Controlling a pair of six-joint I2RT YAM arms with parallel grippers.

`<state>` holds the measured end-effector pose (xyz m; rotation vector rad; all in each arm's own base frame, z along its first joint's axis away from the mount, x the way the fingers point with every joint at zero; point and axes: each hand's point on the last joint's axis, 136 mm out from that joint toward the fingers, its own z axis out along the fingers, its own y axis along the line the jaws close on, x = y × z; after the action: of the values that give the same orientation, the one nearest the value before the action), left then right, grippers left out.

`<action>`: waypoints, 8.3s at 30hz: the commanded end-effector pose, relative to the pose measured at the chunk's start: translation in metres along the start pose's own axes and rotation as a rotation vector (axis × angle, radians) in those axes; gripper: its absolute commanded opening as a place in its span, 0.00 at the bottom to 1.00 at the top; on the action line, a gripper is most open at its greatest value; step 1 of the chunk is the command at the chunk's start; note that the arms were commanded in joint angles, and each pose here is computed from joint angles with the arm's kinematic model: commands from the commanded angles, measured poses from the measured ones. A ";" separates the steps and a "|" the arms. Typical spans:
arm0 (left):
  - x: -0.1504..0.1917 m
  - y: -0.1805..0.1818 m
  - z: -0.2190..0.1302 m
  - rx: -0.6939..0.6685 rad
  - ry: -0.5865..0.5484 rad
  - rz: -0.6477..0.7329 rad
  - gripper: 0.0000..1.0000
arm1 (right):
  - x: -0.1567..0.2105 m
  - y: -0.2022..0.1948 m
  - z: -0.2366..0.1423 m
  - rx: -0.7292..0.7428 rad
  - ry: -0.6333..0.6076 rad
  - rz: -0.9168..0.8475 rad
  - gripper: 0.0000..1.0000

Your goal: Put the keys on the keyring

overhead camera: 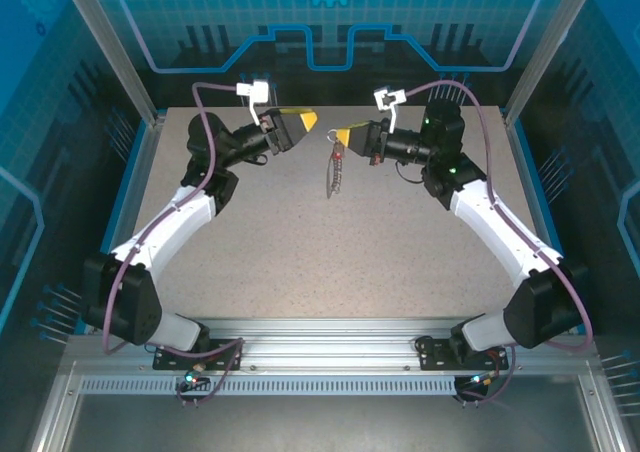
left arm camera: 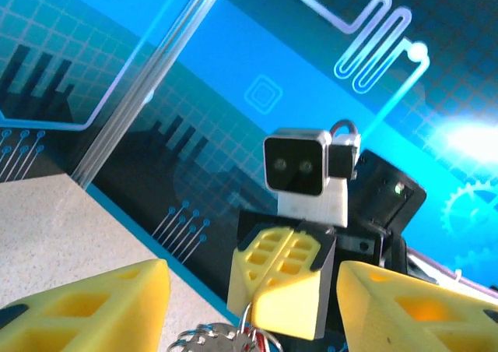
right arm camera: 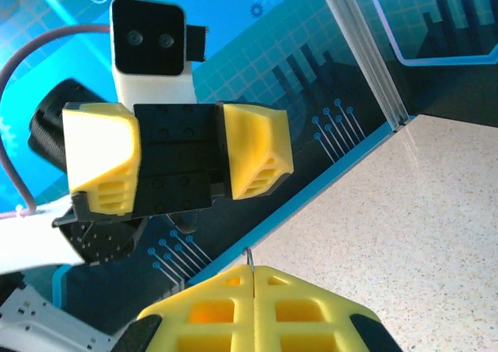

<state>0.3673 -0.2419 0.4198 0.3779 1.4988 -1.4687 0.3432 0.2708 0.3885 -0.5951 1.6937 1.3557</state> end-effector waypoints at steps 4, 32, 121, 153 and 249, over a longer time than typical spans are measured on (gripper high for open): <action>0.018 0.001 0.001 0.006 0.150 0.051 0.52 | 0.005 0.001 -0.001 -0.064 0.083 -0.043 0.00; 0.047 0.015 0.013 0.082 0.269 -0.039 0.39 | 0.010 -0.011 0.005 -0.068 0.114 -0.029 0.00; 0.042 -0.014 0.024 0.238 0.198 -0.071 0.00 | 0.023 0.019 -0.035 0.070 -0.134 -0.113 0.73; 0.038 -0.015 0.027 0.254 0.188 -0.081 0.00 | 0.029 0.032 -0.006 -0.070 -0.043 -0.123 0.08; 0.004 -0.008 0.015 0.194 -0.143 -0.102 0.00 | -0.040 0.002 0.012 0.012 -0.296 0.153 0.39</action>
<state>0.3769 -0.2599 0.4080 0.2843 1.3606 -1.6892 0.3734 0.2726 0.3924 -0.2026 1.6258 1.4393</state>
